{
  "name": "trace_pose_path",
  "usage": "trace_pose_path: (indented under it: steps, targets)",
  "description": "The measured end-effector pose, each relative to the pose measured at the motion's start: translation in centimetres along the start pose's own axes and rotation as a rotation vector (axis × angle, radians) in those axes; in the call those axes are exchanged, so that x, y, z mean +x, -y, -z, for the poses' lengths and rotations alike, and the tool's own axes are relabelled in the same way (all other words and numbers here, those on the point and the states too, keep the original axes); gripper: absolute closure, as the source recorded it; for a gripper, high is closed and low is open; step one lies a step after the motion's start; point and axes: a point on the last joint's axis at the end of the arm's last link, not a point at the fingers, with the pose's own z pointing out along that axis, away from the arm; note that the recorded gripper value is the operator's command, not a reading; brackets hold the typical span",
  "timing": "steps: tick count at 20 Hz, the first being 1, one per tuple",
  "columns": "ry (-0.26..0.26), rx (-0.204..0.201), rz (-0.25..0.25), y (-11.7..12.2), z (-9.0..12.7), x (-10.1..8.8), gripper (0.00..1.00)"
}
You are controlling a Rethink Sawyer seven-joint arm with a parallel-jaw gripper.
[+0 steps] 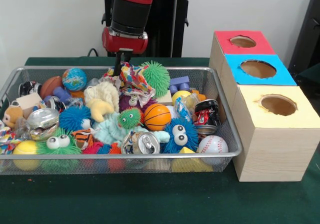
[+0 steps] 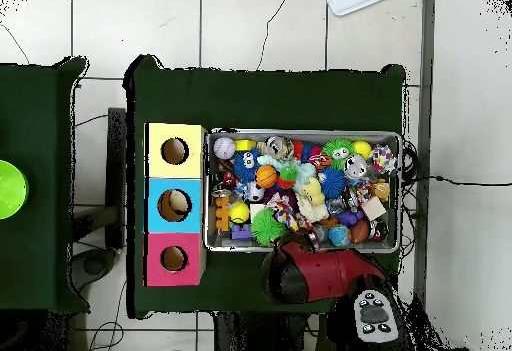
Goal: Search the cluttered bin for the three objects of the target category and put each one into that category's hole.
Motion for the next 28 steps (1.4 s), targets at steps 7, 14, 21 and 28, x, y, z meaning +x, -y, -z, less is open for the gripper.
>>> trace_pose_path:
  steps: [7, 14, 21, 28]
  targets:
    - [0.033, 0.021, 0.029, -0.7, 0.2, -0.3, 1.0]
    - [0.072, 0.022, -0.012, 0.2, 2.7, -1.4, 1.0]
    - [0.073, -0.008, -0.143, 1.6, 7.1, -3.2, 1.0]
    - [0.082, -0.047, -0.236, 1.6, 11.8, -6.6, 1.0]
